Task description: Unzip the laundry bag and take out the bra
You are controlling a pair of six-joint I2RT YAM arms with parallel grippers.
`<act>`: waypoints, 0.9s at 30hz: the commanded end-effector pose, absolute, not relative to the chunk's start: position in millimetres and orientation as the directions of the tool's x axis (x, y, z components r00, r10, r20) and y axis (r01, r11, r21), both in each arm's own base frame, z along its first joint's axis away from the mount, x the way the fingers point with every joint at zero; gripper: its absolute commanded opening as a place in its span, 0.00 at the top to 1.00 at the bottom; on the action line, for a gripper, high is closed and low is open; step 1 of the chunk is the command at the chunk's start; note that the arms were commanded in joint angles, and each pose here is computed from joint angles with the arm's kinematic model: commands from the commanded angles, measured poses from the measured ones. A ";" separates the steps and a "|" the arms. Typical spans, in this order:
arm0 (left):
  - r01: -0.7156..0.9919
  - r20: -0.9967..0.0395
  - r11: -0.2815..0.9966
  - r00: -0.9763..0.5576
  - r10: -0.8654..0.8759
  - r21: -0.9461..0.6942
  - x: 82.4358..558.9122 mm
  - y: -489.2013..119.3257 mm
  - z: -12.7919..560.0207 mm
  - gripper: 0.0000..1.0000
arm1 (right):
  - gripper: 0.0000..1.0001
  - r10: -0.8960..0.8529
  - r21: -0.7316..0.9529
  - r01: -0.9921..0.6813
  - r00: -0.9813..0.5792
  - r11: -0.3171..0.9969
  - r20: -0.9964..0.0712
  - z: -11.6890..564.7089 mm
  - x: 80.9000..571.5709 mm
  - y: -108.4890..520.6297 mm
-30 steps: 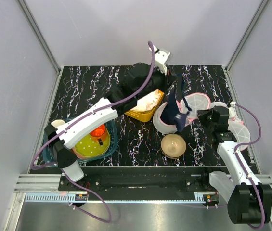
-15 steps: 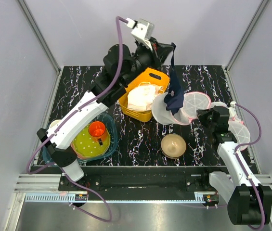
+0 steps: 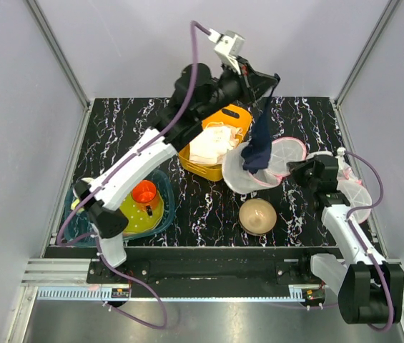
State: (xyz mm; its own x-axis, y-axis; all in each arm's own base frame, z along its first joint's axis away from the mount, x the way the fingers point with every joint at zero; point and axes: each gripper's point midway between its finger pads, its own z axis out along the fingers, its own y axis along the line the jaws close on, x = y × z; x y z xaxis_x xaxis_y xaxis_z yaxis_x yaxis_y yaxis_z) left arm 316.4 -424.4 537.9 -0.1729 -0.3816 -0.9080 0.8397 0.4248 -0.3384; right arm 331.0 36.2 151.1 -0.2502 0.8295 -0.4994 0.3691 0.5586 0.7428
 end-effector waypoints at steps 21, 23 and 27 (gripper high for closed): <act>0.913 -0.805 0.241 -0.139 -0.576 -0.330 283.9 -413.1 631.3 1.00 | 1.00 0.804 0.764 0.279 -0.340 0.581 -0.488 157.8 352.4 58.5; 0.919 -0.797 0.236 -0.123 -0.592 -0.317 276.5 -404.7 641.8 1.00 | 1.00 0.803 0.762 0.283 -0.346 0.582 -0.485 154.5 352.4 59.3; 0.914 -0.792 0.250 -0.112 -0.601 -0.319 274.7 -397.1 642.4 1.00 | 1.00 0.802 0.757 0.291 -0.347 0.586 -0.487 151.5 350.7 57.8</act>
